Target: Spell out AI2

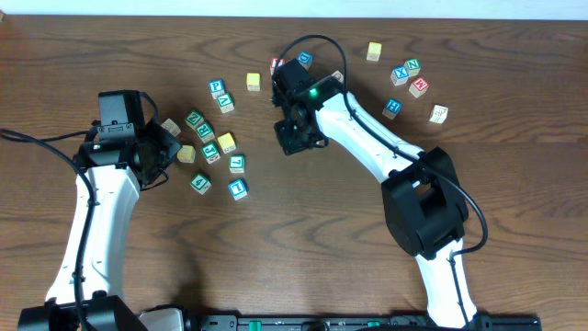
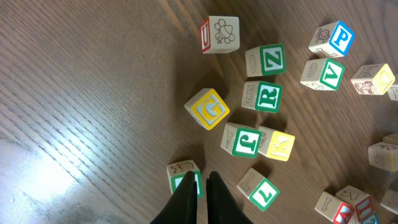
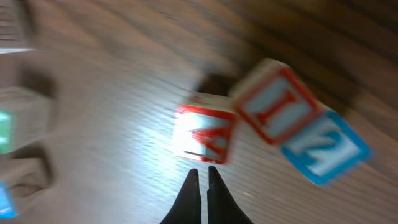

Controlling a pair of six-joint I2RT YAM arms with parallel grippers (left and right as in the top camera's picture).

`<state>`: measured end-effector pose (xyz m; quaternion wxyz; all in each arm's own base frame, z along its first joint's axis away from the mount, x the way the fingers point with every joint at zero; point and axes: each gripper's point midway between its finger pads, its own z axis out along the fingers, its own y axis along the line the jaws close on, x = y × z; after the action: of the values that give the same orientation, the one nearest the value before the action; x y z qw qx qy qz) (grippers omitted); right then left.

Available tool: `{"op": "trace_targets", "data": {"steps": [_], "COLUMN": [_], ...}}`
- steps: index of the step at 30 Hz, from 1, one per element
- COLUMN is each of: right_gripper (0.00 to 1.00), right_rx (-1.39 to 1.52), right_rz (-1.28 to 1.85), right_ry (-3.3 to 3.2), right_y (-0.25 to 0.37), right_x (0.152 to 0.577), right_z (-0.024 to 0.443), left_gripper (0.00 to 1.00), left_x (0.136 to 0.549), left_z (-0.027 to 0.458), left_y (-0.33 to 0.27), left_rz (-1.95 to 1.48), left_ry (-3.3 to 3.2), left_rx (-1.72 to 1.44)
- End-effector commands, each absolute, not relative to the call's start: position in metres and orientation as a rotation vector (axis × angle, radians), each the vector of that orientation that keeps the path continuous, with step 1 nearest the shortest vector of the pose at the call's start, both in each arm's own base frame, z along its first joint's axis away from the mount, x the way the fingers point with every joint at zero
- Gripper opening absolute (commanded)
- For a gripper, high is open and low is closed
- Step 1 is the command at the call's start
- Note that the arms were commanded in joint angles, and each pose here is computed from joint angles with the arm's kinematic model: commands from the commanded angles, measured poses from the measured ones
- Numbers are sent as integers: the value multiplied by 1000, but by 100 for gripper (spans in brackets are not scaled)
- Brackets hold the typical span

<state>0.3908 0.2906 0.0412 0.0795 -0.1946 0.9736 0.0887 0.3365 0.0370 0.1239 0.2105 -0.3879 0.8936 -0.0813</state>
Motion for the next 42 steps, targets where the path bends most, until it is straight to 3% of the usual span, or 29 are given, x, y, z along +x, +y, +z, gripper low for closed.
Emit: {"op": "trace_targets", "data": {"steps": [1,9,27,42], "right_gripper": [1,3,3,4], "right_rx": [-496,-473,-510,-621], "right_rz": [134,19,76,166], "right_ry": [2887,2852,2822,2825], "right_y": [275,267,286,320], "right_x": [398,405,402,375], "right_z": [48,46,32,31], "left_gripper": [7,7,7,7], "left_x": [334,334,334,331], "left_z": [121,121,121,119], "left_y": [41,41,41,40], "left_rz": [-198,-198,-198,-193], "left_ry": [2482,2482,2482,2497], "left_rx": [-1101,-1101,-1101,-1108]}}
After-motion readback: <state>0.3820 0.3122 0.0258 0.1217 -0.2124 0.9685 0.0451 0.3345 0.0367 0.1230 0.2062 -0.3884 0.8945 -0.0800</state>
